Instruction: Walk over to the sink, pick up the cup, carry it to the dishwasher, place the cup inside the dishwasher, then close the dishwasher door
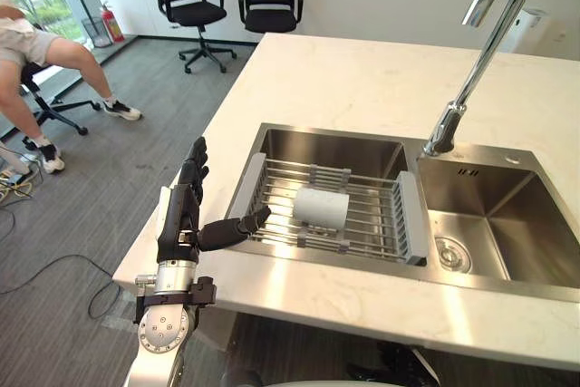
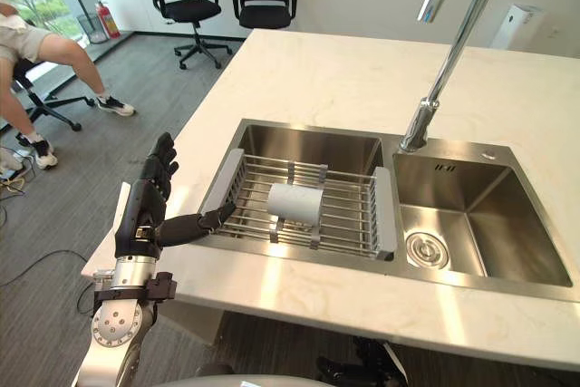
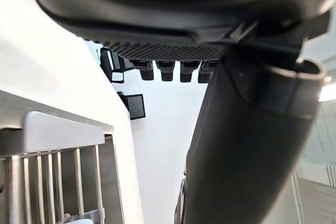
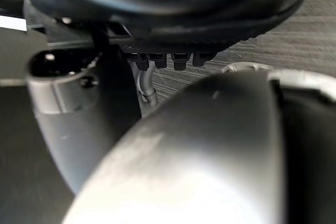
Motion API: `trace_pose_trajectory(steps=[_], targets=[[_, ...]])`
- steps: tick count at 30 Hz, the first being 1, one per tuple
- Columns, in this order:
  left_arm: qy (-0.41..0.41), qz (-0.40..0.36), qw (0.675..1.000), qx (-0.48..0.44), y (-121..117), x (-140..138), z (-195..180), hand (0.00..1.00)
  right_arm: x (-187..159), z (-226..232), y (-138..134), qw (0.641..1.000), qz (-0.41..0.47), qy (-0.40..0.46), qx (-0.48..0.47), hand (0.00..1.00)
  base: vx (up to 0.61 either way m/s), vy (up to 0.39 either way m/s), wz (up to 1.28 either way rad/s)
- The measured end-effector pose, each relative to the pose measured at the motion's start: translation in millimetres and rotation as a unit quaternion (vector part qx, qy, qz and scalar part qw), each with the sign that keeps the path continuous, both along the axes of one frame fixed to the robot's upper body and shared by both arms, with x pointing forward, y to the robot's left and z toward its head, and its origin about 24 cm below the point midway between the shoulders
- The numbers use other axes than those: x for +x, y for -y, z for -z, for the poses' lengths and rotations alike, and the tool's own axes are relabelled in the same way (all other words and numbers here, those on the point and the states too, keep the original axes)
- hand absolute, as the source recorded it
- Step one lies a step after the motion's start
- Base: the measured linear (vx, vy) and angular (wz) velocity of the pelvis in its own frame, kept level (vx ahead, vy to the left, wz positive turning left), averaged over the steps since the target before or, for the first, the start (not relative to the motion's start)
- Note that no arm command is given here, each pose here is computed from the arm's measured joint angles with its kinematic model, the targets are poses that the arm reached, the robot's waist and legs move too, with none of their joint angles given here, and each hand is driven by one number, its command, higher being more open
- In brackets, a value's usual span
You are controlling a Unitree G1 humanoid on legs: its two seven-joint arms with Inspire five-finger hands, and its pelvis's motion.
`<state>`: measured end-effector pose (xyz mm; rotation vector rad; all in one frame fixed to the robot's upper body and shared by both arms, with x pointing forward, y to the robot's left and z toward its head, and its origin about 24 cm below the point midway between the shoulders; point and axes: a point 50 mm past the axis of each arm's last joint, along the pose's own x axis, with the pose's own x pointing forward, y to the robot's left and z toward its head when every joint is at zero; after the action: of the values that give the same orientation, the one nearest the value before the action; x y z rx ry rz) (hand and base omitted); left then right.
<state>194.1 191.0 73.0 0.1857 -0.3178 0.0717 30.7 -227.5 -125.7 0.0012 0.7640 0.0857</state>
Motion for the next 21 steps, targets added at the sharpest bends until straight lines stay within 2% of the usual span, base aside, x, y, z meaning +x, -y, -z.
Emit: trace_pose_trajectory(steps=[5,12,16,21], targets=[[0.021,0.018,0.998,0.058,-3,4,-9,1.00,1,-5,11,1.000,-0.009,0.010,-0.003,1.00,0.22,0.031,-0.08],[0.028,0.038,0.987,0.151,-5,16,-20,1.00,1,-3,-2,1.000,-0.022,0.013,0.008,1.00,0.09,0.075,0.00],[0.009,0.114,0.971,0.212,10,17,-18,1.00,-3,-2,-3,1.000,-0.028,0.004,0.006,1.00,-0.08,0.012,-0.03],[-0.031,0.164,0.951,0.260,16,20,-11,1.00,-7,-2,-4,0.999,-0.032,-0.001,0.005,1.00,-0.06,-0.004,-0.04]])
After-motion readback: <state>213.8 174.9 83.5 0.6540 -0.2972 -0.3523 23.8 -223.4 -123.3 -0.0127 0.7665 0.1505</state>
